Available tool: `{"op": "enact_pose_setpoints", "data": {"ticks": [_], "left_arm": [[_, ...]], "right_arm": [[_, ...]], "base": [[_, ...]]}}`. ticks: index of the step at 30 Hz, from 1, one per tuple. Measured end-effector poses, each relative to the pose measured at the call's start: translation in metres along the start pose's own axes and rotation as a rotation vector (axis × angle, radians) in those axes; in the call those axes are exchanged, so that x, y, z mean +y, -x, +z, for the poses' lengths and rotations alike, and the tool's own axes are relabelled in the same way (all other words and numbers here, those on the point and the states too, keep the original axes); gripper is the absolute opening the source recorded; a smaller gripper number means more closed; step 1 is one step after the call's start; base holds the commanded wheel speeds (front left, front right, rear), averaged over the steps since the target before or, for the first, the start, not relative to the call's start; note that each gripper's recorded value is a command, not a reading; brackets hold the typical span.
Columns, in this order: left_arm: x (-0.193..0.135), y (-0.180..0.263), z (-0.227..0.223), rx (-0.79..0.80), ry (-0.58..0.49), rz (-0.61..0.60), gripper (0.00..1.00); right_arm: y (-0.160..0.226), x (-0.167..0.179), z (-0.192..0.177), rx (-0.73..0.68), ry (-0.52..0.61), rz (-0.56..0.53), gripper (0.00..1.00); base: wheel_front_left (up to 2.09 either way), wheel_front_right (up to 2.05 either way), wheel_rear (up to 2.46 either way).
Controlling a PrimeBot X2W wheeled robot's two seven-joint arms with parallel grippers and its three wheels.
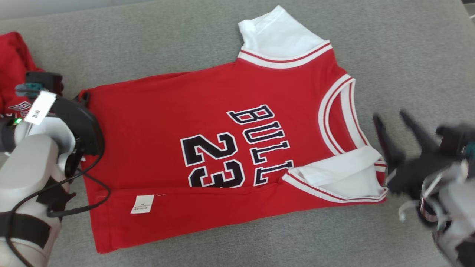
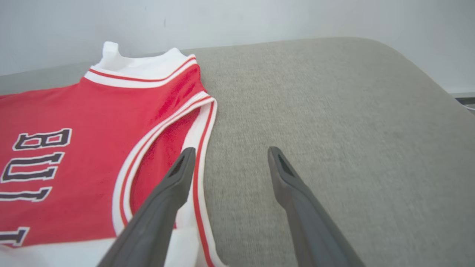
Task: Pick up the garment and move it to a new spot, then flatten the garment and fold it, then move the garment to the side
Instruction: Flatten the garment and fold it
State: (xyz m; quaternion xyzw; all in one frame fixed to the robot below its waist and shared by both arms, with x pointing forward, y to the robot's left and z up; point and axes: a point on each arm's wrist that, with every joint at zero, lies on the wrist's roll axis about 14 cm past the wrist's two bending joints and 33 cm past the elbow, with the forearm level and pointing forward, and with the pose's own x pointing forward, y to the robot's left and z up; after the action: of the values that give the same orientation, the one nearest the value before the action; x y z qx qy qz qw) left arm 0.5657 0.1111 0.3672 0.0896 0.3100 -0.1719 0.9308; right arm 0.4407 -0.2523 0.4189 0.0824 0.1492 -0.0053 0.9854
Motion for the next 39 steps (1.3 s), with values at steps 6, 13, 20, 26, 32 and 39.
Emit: {"op": "enact_pose_setpoints", "data": {"ticks": [6,13,20,26,32,39], "left_arm": [[-0.01,0.0,0.009,-0.05,0.031,-0.025,0.0],[-0.017,0.002,0.019,-0.112,0.047,-0.047,0.0],[-0.026,0.0,0.034,-0.179,0.047,-0.07,0.0],[-0.016,-0.001,0.03,-0.198,0.056,-0.056,0.0],[-0.005,-0.004,0.022,-0.2,0.058,-0.035,0.0],[0.001,-0.008,0.019,-0.213,0.058,-0.025,0.0]], "right_arm": [[-0.046,0.024,0.057,-0.088,0.063,0.083,1.0],[-0.092,0.053,0.069,-0.02,0.116,0.143,1.0],[-0.143,0.08,0.072,0.073,0.197,0.163,1.0],[-0.179,0.094,0.056,0.162,0.249,0.162,1.0],[-0.202,0.11,0.033,0.238,0.28,0.175,1.0],[-0.217,0.115,0.005,0.307,0.312,0.177,1.0]], "base": [[0.0,0.0,0.0],[0.0,0.0,0.0],[0.0,0.0,0.0],[0.0,0.0,0.0],[0.0,0.0,0.0],[0.0,0.0,0.0]]}}
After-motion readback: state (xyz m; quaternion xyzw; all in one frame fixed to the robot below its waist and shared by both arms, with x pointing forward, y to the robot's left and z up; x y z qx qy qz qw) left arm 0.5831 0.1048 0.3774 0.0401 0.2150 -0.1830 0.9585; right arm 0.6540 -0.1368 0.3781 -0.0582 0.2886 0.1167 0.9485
